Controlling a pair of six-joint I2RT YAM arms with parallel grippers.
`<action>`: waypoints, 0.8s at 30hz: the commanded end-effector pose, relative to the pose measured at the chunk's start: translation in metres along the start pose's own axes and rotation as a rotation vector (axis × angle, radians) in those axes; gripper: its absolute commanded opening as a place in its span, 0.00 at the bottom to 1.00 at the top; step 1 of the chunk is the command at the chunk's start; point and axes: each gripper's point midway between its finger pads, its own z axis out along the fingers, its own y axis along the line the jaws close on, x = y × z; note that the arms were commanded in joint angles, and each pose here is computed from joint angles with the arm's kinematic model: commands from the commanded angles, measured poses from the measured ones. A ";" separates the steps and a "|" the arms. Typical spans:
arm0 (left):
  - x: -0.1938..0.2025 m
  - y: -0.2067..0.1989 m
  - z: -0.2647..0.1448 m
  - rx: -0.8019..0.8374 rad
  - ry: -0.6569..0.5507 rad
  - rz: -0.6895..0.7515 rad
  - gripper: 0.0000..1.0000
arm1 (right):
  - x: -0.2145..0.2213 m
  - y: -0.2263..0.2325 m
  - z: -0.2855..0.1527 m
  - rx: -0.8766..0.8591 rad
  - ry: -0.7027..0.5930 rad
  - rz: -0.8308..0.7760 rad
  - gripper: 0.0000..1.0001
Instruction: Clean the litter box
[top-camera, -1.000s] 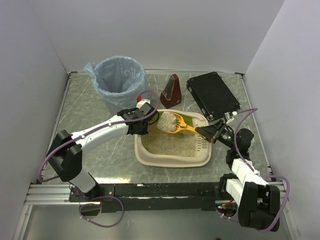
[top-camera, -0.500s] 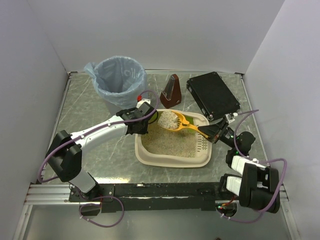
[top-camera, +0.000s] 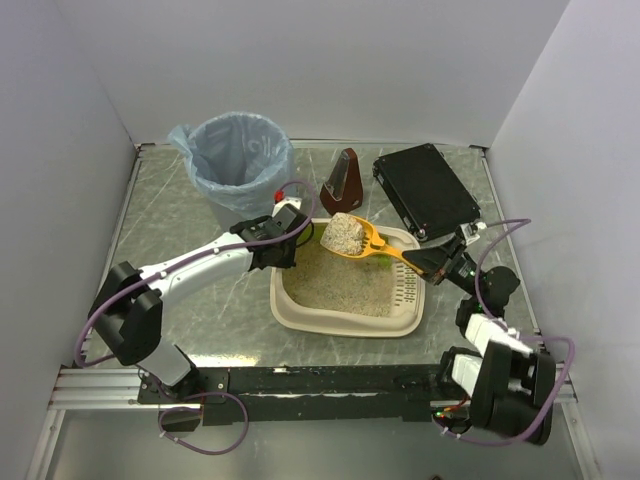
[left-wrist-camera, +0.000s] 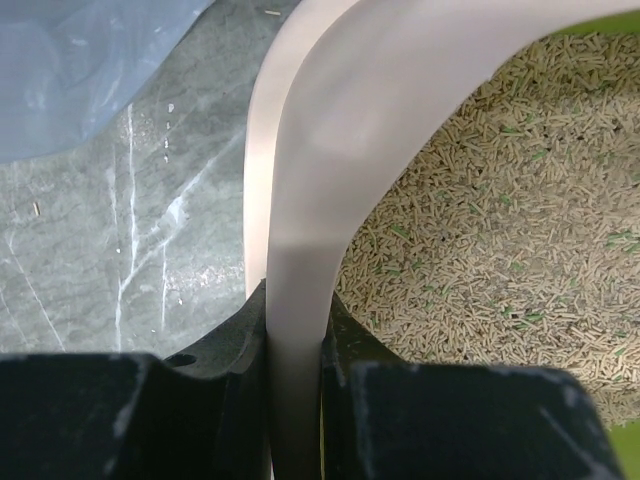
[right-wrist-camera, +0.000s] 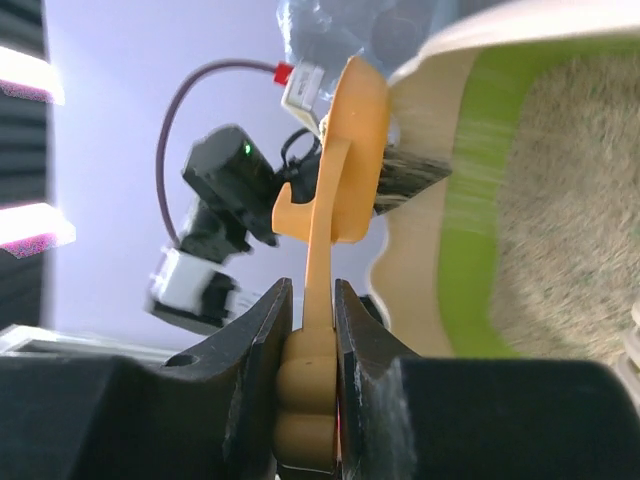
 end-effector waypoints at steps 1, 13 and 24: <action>-0.064 -0.041 -0.038 0.233 -0.221 -0.180 0.01 | 0.007 0.034 0.000 -0.064 0.017 -0.330 0.00; -0.065 -0.039 -0.043 0.235 -0.211 -0.169 0.01 | 0.012 0.038 -0.002 -0.054 0.031 -0.308 0.00; -0.060 -0.041 -0.042 0.246 -0.190 -0.160 0.01 | -0.001 0.021 -0.001 -0.032 -0.077 -0.205 0.00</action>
